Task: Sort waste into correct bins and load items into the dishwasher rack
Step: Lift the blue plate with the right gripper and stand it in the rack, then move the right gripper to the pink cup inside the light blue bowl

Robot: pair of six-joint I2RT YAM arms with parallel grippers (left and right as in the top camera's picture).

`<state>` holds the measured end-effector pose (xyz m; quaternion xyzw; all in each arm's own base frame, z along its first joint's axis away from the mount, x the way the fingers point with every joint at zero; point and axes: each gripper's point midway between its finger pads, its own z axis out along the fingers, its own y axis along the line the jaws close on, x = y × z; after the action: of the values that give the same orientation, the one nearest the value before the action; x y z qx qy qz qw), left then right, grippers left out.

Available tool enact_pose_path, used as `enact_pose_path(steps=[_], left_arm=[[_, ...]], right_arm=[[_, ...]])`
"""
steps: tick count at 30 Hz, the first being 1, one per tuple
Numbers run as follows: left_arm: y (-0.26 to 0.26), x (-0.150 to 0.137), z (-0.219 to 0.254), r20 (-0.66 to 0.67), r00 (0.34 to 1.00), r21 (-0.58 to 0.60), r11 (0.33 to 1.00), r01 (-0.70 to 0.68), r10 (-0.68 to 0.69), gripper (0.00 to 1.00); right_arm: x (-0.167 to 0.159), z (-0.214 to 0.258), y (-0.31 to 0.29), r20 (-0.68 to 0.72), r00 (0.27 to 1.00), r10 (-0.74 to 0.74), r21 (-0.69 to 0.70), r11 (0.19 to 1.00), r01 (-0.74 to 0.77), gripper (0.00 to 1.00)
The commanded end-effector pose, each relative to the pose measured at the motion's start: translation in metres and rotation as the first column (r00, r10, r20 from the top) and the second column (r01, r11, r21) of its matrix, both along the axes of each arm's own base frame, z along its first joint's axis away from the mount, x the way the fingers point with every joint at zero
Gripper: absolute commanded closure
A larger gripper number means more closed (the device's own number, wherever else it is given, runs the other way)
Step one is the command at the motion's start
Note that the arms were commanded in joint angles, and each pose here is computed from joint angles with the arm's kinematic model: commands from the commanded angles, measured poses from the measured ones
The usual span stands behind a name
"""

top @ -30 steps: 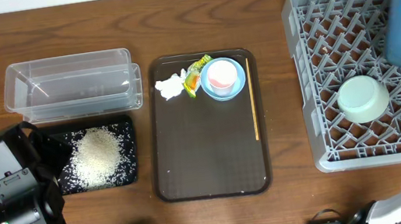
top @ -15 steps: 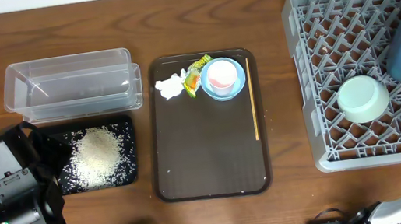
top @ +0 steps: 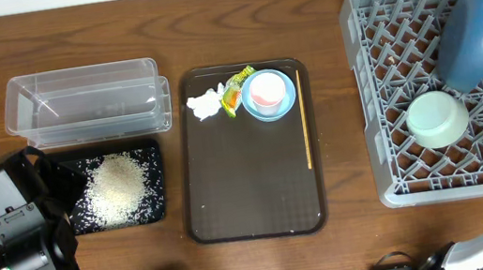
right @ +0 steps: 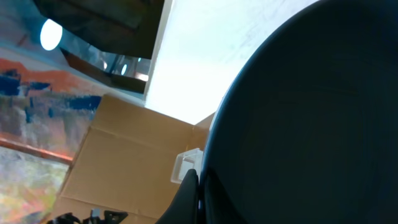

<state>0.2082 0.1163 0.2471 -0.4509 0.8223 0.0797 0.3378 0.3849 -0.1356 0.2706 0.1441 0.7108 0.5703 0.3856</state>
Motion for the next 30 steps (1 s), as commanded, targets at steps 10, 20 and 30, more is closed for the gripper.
enact_pose_path(steps=[10, 20, 30], left_arm=[[0.003, -0.001, 0.003, 0.004, 1.000, 0.008, 1.000, -0.012, 0.012, 0.08], [0.003, -0.001, 0.003, 0.004, 1.000, 0.008, 1.000, -0.012, 0.012, 0.07], [0.003, -0.001, 0.003, 0.004, 1.000, 0.007, 1.000, -0.012, 0.012, 0.08]], right_arm=[[-0.024, -0.064, -0.053, -0.408, 0.866, -0.288, -0.174, 0.956, 0.236, 0.99], [-0.059, -0.053, -0.084, -0.489, 0.688, -0.536, -0.378, 0.841, 0.387, 0.75], [-0.083, 0.001, -0.072, -0.386, 0.652, -0.653, -0.470, 0.747, 0.470, 0.40]])
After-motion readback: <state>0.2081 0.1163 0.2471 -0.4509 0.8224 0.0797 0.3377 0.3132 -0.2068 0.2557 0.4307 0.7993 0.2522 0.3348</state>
